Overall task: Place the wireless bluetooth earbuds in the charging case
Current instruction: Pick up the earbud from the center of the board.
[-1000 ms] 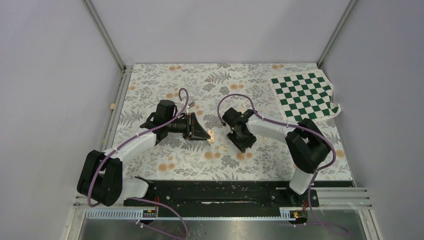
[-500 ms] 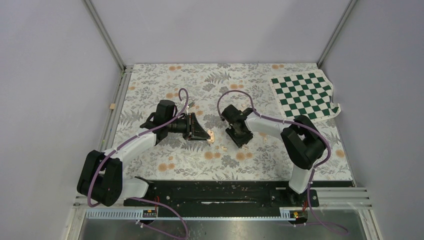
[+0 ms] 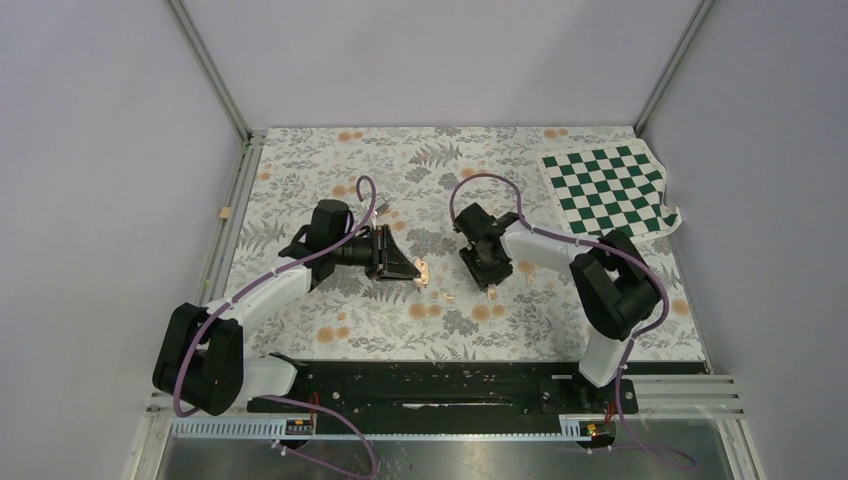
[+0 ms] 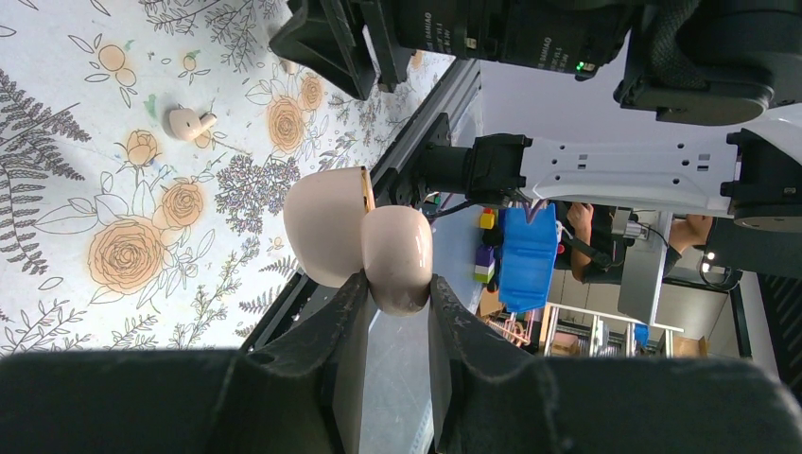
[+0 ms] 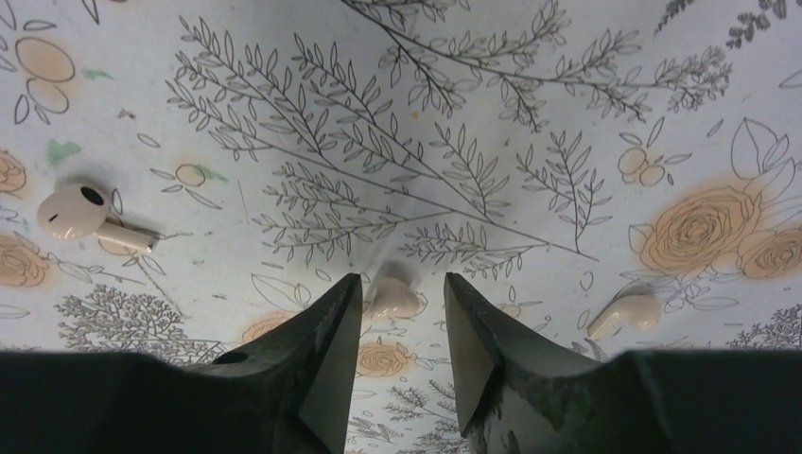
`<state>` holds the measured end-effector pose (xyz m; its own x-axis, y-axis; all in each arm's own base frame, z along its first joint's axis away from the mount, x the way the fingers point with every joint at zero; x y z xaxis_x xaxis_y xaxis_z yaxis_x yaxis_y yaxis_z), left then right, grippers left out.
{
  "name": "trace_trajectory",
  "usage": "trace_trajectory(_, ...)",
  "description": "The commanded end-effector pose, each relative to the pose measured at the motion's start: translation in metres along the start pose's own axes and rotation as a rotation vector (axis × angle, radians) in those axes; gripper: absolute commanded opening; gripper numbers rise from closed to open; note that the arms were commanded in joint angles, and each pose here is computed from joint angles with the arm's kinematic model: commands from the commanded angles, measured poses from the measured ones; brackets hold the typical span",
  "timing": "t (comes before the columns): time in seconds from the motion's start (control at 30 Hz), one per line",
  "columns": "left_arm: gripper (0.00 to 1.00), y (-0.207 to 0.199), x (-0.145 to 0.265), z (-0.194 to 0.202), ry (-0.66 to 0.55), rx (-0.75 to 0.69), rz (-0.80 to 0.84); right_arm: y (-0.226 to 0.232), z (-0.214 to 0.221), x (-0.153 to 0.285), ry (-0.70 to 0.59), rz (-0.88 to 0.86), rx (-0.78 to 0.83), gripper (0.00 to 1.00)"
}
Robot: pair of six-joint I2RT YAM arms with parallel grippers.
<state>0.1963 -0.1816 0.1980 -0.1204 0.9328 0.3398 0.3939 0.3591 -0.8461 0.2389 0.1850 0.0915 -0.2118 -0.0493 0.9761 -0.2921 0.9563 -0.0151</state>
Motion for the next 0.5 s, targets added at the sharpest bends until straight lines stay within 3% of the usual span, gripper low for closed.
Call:
trace_trajectory(0.0, 0.0, -0.008, 0.004, -0.007, -0.037, -0.065, 0.022, 0.0, 0.0, 0.022, -0.083, -0.032, -0.088, 0.47)
trace_trajectory(0.47, 0.0, -0.006, 0.003, -0.003, -0.031, -0.062, 0.032, 0.001, 0.011, 0.024, -0.201, -0.048, -0.372, 0.47)
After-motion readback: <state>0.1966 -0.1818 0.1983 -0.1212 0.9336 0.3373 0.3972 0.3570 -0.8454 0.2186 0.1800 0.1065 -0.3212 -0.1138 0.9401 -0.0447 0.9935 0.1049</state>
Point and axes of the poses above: each gripper's point midway between its finger pads, its own x axis back along the fingers, its own y axis along the line the jaws close on, z = x × y, the point moved 8 cm from there along x, back along the fingers, and after that the axes turned 12 degrees about -x, right-handed, at the moved point
